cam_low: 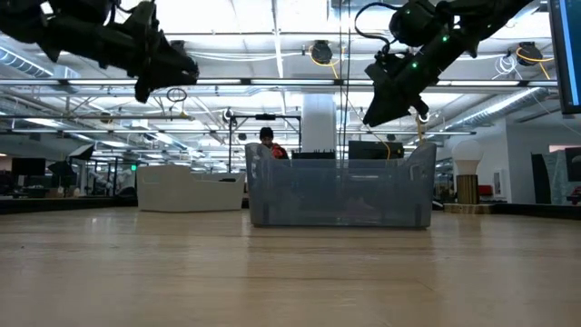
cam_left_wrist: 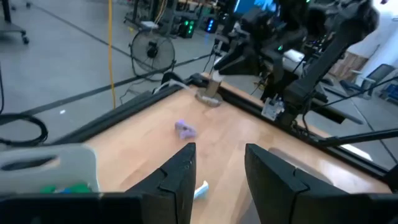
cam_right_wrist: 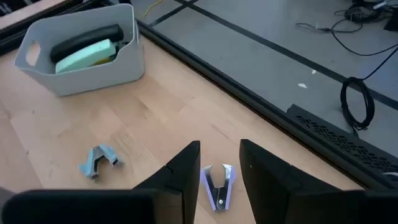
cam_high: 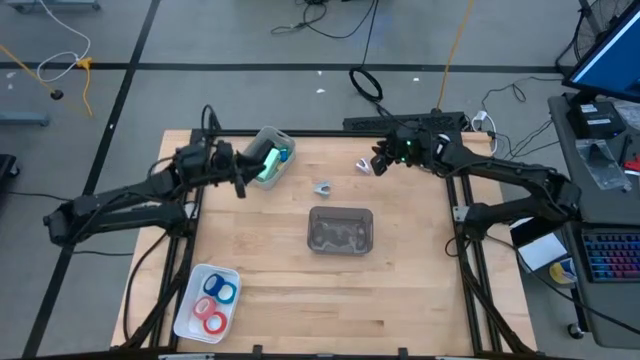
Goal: Pick and place Stapler, Stapler remover, tape
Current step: Put the purple staple remover into the black bin
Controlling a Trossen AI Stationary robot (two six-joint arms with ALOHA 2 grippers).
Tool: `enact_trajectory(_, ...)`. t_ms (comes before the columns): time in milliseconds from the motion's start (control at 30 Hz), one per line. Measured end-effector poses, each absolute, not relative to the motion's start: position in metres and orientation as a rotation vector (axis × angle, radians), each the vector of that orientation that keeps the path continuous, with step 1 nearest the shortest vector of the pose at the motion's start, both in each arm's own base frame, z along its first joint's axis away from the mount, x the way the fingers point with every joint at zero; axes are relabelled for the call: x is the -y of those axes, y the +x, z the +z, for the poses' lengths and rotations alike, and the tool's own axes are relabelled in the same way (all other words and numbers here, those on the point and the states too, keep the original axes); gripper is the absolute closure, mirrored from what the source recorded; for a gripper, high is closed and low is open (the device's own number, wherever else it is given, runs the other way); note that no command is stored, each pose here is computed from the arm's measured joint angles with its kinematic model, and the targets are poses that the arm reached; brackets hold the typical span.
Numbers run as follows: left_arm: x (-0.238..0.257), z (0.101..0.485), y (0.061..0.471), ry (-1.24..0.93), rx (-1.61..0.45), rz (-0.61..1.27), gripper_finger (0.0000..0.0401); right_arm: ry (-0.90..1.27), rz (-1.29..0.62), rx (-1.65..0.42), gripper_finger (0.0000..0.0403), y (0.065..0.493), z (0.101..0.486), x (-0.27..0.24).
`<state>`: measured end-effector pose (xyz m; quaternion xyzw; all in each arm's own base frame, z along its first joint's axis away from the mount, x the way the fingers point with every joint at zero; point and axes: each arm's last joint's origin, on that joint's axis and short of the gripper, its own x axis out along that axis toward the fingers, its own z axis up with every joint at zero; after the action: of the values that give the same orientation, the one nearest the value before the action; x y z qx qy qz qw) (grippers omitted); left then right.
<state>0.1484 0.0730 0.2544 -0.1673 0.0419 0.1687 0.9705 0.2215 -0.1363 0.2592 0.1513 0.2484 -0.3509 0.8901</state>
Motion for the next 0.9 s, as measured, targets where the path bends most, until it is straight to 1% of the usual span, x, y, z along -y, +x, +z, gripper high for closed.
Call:
enact_trajectory(200,-0.067,0.239,0.148,-0.334,-0.108,0.391,0.0265,0.332,-0.689,-0.595,0.0308,0.233,0.241,0.138)
enact_trajectory(333,-0.066,0.239,0.149,-0.330,-0.110,0.396,0.0265,0.407,-0.701,-0.677,0.0317,0.238,0.220,0.145)
enact_trajectory(467,-0.066,0.239,0.149,-0.329,-0.111,0.396,0.0265,0.525,-0.658,-0.698,0.0317,0.239,0.207,0.156)
enact_trajectory(600,-0.066,0.238,0.149,-0.328,-0.114,0.397,0.0265,0.624,-0.633,-0.702,0.0299,0.237,0.198,0.165)
enact_trajectory(833,-0.066,0.238,0.149,-0.329,-0.118,0.398,0.0265,0.633,-0.625,-0.587,0.0249,0.238,0.203,0.178)
enact_trajectory(900,-0.066,0.238,0.149,-0.329,-0.118,0.398,0.0265,0.644,-0.600,-0.599,0.0236,0.238,0.208,0.181)
